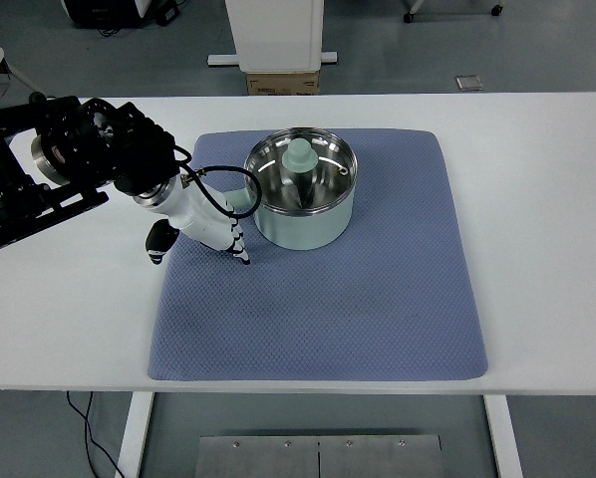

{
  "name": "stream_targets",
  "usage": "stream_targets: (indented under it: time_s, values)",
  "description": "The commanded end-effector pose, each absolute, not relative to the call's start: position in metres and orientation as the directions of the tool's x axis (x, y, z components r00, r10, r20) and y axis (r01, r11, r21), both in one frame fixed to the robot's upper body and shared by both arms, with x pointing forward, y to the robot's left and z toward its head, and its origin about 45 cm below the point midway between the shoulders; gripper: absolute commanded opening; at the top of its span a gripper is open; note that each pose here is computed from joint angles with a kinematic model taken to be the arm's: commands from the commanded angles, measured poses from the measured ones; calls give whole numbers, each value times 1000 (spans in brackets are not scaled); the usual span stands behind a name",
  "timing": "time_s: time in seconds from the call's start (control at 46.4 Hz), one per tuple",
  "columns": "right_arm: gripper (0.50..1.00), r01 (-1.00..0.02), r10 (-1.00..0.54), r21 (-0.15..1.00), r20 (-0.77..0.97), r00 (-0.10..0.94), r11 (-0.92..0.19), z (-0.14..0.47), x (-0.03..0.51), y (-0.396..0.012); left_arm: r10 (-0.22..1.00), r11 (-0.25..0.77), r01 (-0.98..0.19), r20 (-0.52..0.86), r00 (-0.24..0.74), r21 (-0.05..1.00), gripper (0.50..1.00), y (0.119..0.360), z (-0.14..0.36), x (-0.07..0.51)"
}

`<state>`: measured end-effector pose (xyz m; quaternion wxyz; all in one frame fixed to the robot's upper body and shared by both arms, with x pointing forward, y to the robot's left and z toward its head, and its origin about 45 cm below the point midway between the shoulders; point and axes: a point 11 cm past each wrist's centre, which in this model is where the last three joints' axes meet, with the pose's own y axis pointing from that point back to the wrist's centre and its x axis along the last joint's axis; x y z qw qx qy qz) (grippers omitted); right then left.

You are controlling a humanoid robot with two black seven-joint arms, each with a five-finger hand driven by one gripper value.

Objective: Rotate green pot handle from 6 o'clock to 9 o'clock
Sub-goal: 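Push the handle with the left hand, swinging it toward the left arm, then lift the left hand off the handle and away from the pot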

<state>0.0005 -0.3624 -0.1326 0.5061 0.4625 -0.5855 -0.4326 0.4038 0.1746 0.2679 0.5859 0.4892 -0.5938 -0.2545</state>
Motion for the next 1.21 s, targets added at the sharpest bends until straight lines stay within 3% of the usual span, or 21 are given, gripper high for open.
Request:
stream_targets:
  time_s: [0.0,0.689,1.184]
  values:
    - [1000,-104,-980,975,191,-60,197,-133,1,-362,-881,387,-293,445,163,874,1000,178,267,407]
    - [1000,-104,-979,975,193,-60,198,-133,1,-362,-877,379,-339,451,166,861,1000,191,270,423]
    - [1000,-104,-979,975,193,-60,198,-133,1,-362,-878,395,-323,457,143,860,1000,184,269,417]
